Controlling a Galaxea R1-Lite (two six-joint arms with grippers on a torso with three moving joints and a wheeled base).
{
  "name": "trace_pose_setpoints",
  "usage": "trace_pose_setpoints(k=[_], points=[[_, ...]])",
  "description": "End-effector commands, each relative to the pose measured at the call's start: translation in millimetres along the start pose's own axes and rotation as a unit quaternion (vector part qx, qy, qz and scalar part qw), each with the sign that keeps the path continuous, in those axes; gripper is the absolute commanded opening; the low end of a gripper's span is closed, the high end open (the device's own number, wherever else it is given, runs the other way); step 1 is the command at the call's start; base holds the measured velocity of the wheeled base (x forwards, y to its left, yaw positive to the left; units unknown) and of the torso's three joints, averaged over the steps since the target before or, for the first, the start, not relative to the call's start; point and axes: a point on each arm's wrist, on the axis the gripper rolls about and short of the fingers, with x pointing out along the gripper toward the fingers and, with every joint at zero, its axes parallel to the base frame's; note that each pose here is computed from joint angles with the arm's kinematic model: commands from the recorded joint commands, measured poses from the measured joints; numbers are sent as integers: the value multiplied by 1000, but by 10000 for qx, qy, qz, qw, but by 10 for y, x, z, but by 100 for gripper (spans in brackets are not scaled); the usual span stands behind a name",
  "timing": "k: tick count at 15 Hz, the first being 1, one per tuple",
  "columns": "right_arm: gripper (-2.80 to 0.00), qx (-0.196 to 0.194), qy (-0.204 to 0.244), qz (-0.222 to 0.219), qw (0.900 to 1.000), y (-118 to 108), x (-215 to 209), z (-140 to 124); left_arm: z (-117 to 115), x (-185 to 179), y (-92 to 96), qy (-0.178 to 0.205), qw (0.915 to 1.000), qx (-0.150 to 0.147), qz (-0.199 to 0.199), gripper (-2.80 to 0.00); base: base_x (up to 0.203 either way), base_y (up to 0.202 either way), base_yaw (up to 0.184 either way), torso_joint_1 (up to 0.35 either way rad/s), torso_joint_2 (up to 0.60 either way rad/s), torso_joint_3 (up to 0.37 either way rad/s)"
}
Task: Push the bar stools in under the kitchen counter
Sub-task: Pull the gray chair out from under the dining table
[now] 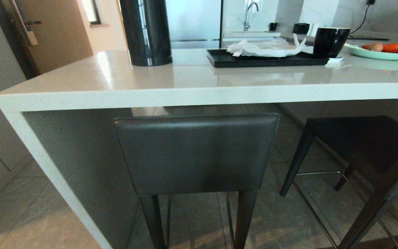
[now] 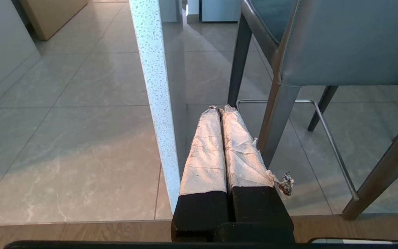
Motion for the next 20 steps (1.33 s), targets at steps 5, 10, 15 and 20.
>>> trace_pose_setpoints(k=[5,10,15,20], points=[[-280,-2,0,2,10000,0,0,0,1,0,0,1,10000,-6,1,-280,0,0,0,0,0,0],[-280,6,0,2,10000,0,0,0,0,0,0,-5,10000,-6,1,-280,0,0,0,0,0,0],[-280,6,0,2,10000,0,0,0,0,0,0,-5,10000,-6,1,-280,0,0,0,0,0,0],[-280,6,0,2,10000,0,0,0,0,0,0,-4,10000,-6,1,-280,0,0,0,0,0,0]])
